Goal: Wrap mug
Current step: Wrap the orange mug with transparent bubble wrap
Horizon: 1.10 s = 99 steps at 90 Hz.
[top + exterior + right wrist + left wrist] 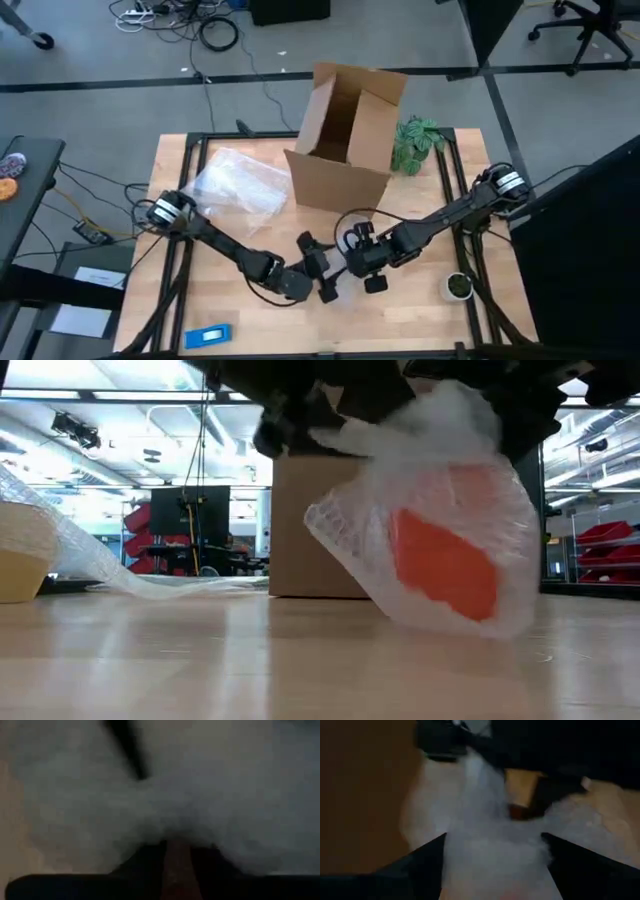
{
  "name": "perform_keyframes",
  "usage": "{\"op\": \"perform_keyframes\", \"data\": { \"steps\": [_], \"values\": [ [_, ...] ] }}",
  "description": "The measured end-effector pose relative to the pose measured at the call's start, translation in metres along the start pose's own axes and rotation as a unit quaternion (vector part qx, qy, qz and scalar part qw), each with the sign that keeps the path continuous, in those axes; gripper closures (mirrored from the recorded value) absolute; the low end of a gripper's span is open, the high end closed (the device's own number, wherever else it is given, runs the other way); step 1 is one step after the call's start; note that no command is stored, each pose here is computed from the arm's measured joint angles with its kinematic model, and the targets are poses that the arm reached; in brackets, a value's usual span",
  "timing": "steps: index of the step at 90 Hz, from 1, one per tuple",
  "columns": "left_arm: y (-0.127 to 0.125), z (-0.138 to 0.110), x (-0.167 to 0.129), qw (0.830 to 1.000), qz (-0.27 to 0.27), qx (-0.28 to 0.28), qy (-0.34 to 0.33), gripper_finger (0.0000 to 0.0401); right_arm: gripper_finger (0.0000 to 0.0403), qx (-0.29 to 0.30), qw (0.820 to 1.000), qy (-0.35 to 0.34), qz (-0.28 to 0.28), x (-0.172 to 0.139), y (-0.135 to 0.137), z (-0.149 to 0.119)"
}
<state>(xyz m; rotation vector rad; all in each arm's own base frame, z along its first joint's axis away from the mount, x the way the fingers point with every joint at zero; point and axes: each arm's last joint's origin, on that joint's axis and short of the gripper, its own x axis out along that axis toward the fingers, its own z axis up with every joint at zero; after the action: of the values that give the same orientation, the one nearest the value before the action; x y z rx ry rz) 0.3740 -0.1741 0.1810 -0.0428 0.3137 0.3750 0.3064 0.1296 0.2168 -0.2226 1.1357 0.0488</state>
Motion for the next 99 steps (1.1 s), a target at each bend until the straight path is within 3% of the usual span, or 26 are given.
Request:
{"op": "perform_keyframes", "data": {
  "steps": [12, 24, 40, 59, 72, 82, 99],
  "values": [
    [-0.004, -0.017, 0.007, 1.000, -0.006, -0.006, 0.023, 0.0112, 0.0328, 0.000, 1.000, 0.000, 0.000, 0.000, -0.001, 0.000],
    [0.000, -0.029, 0.008, 0.998, 0.006, 0.029, 0.062, 0.0112, 0.0328, 0.001, 1.000, -0.001, 0.001, 0.000, -0.001, 0.000],
    [0.002, -0.017, -0.007, 0.996, 0.005, 0.052, 0.067, 0.0112, 0.0328, 0.003, 1.000, 0.001, 0.000, 0.000, -0.001, 0.000],
    [0.001, 0.028, -0.051, 0.999, -0.018, 0.043, 0.018, 0.0112, 0.0328, 0.002, 1.000, 0.002, 0.000, 0.000, -0.001, 0.000],
    [-0.008, 0.040, -0.068, 0.999, -0.028, 0.036, -0.027, 0.0112, 0.0328, 0.003, 1.000, 0.002, 0.000, 0.000, -0.001, 0.000],
    [-0.020, 0.038, -0.066, 0.997, -0.044, 0.025, -0.060, 0.0112, 0.0328, 0.003, 1.000, -0.001, 0.001, 0.000, -0.001, 0.000],
    [-0.033, 0.012, -0.039, 0.995, -0.055, 0.027, -0.080, 0.0112, 0.0328, 0.004, 1.000, -0.001, 0.001, 0.000, -0.001, 0.001]
  ]
}}
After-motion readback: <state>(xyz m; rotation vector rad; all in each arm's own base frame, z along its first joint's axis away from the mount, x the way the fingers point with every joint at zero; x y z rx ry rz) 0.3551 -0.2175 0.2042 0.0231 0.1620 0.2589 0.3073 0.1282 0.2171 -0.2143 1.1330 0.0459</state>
